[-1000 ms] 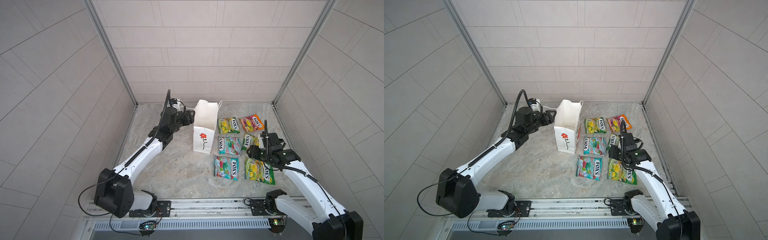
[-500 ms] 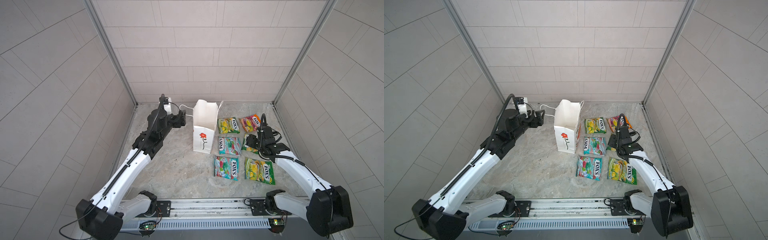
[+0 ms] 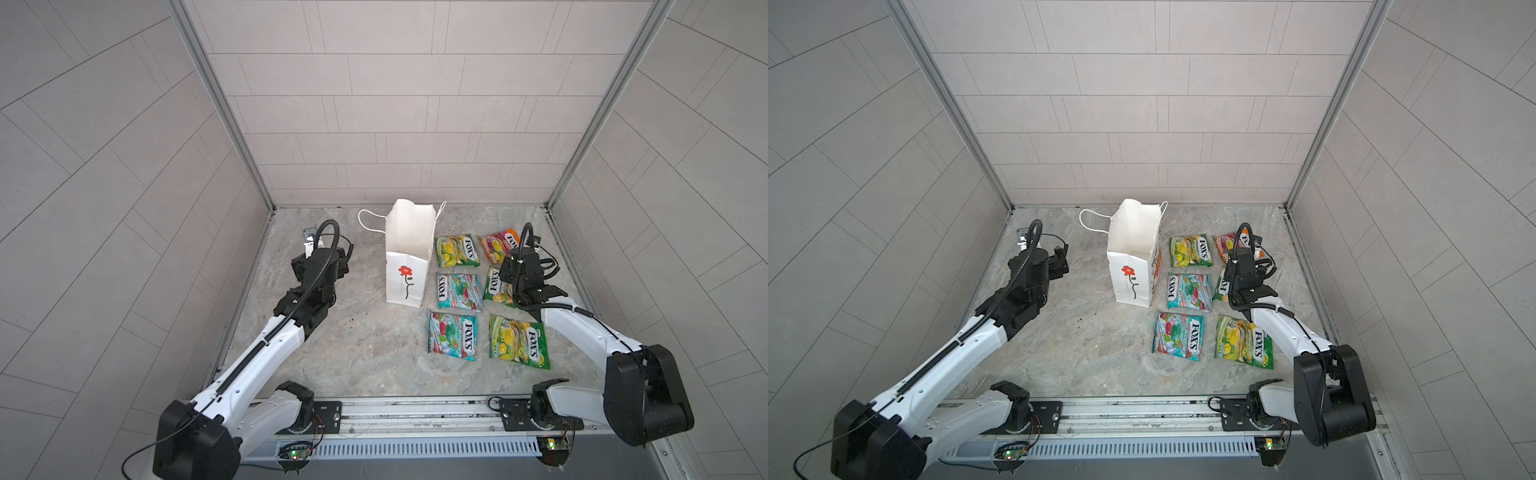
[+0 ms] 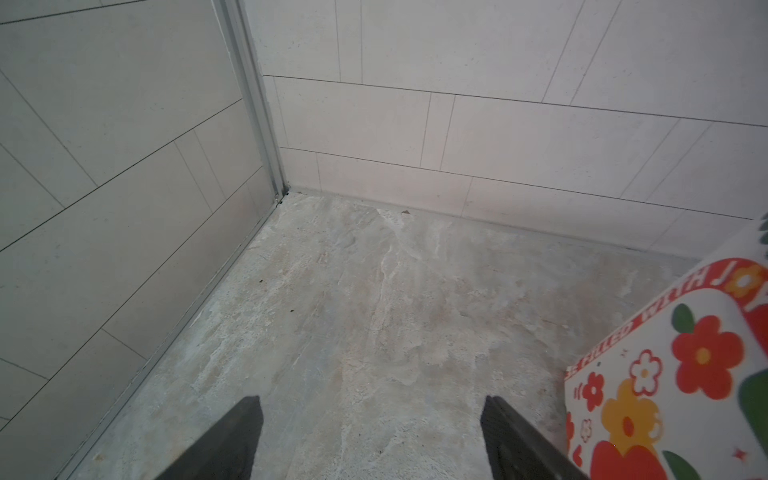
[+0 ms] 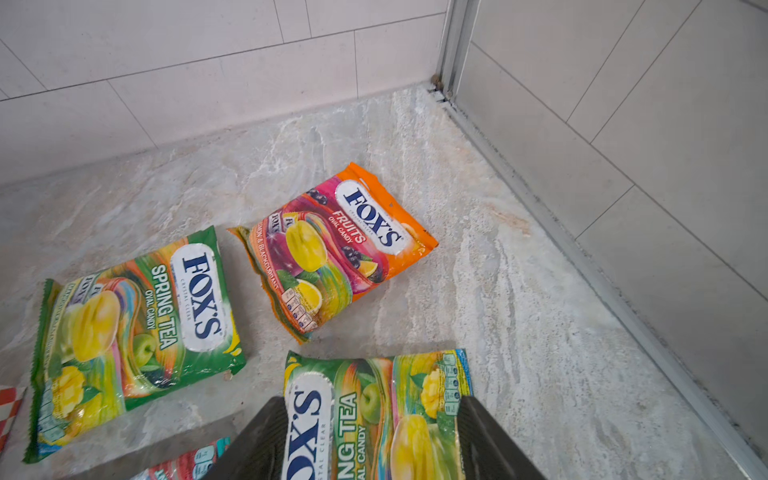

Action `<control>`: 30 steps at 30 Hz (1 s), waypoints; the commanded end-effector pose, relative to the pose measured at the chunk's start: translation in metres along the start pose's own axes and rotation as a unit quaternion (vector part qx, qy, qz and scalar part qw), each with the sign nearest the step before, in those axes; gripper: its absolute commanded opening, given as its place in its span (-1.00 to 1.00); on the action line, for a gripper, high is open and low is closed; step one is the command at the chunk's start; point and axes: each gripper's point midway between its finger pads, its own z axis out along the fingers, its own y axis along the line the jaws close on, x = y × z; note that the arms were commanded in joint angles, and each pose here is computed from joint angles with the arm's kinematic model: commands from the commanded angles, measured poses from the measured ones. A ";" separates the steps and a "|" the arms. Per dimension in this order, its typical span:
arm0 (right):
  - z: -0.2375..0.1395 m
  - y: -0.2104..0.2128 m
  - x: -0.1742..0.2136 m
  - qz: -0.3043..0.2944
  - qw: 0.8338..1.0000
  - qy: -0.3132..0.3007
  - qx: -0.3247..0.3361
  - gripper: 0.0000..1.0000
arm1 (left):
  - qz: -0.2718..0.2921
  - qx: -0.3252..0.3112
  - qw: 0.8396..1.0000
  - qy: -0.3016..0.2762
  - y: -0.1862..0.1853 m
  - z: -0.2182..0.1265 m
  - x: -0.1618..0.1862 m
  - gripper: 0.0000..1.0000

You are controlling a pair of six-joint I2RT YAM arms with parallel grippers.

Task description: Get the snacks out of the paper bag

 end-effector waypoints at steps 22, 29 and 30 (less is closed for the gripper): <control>0.036 -0.021 0.012 -0.120 0.984 -0.095 0.087 0.46 | 0.109 -0.111 0.987 -0.043 0.044 0.071 0.060 0.82; 0.047 -0.021 0.019 -0.102 0.990 -0.083 0.047 0.50 | 0.076 -0.068 0.995 -0.021 0.054 0.088 0.083 0.82; 0.047 -0.022 0.021 -0.094 0.991 -0.086 0.039 0.50 | 0.067 -0.058 0.996 -0.027 0.055 0.089 0.089 0.82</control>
